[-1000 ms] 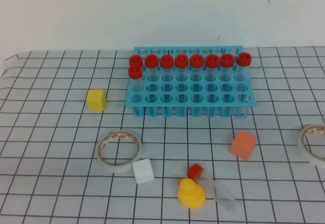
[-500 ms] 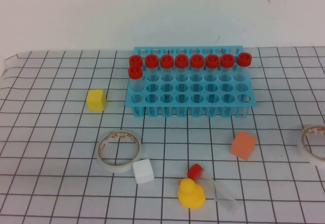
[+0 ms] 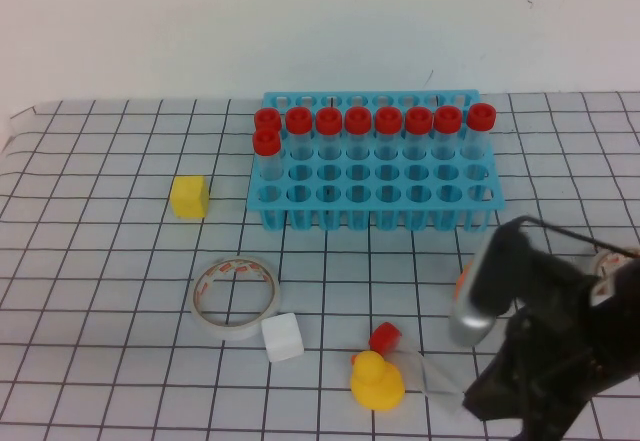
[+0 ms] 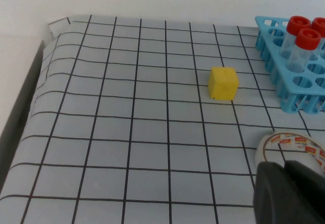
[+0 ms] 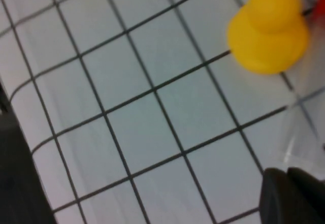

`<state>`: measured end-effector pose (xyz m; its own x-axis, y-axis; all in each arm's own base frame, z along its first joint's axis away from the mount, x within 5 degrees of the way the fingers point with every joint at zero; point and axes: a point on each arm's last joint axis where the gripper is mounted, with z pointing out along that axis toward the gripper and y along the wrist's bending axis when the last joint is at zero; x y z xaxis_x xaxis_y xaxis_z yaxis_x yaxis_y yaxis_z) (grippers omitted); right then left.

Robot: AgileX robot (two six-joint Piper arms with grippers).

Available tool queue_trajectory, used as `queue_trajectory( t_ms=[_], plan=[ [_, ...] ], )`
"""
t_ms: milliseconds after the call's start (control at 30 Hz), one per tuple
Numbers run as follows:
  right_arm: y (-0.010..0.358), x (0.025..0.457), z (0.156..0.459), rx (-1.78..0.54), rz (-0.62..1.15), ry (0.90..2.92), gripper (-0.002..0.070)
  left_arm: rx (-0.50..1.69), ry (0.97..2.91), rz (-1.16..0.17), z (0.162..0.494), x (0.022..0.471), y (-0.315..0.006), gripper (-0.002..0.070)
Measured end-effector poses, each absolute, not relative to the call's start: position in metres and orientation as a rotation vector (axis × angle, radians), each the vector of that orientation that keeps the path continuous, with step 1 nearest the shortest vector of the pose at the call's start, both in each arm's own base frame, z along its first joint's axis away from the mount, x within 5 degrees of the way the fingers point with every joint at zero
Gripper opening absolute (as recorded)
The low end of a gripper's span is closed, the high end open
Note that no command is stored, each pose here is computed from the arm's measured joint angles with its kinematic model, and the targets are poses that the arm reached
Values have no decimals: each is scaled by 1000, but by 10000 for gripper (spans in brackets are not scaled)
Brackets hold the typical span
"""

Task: Place the test tubes
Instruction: Pick up the test tubes from the table

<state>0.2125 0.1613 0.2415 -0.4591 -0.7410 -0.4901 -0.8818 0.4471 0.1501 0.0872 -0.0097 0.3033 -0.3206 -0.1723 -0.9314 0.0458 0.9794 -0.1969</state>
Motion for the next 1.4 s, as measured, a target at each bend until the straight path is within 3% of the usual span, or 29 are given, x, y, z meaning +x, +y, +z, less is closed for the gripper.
queue_trajectory(
  t_ms=[133, 233, 300, 333, 433, 600, 833, 1167, 1400],
  plan=[
    [178, 215, 237, -1452, 536, 2333, 83, -91, 1886, -219, 303, 87, -10, -1],
    [184, 221, 237, -1393, 549, 2367, 234, -94, 1890, -225, 303, 87, -10, -1],
    [189, 229, 231, -1318, 554, 2434, 391, -105, 1895, -244, 302, 87, -11, -1],
    [190, 233, 227, -1317, 544, 2449, 428, -107, 1898, -249, 302, 87, -11, -1],
    [194, 243, 216, -1336, 505, 2475, 471, -116, 1906, -267, 302, 86, -12, -1],
    [203, 259, 199, -1353, 482, 2504, 442, -117, 1914, -271, 301, 86, -12, -1],
    [208, 268, 189, -1383, 461, 2526, 230, -118, 1926, -273, 300, 86, -12, -1],
    [209, 273, 194, -1445, 412, 2545, 234, -118, 1930, -273, 300, 86, -12, -1],
    [216, 290, 246, -1350, 359, 2433, 234, -119, 1824, -310, 309, 88, -14, -1]
  ],
)
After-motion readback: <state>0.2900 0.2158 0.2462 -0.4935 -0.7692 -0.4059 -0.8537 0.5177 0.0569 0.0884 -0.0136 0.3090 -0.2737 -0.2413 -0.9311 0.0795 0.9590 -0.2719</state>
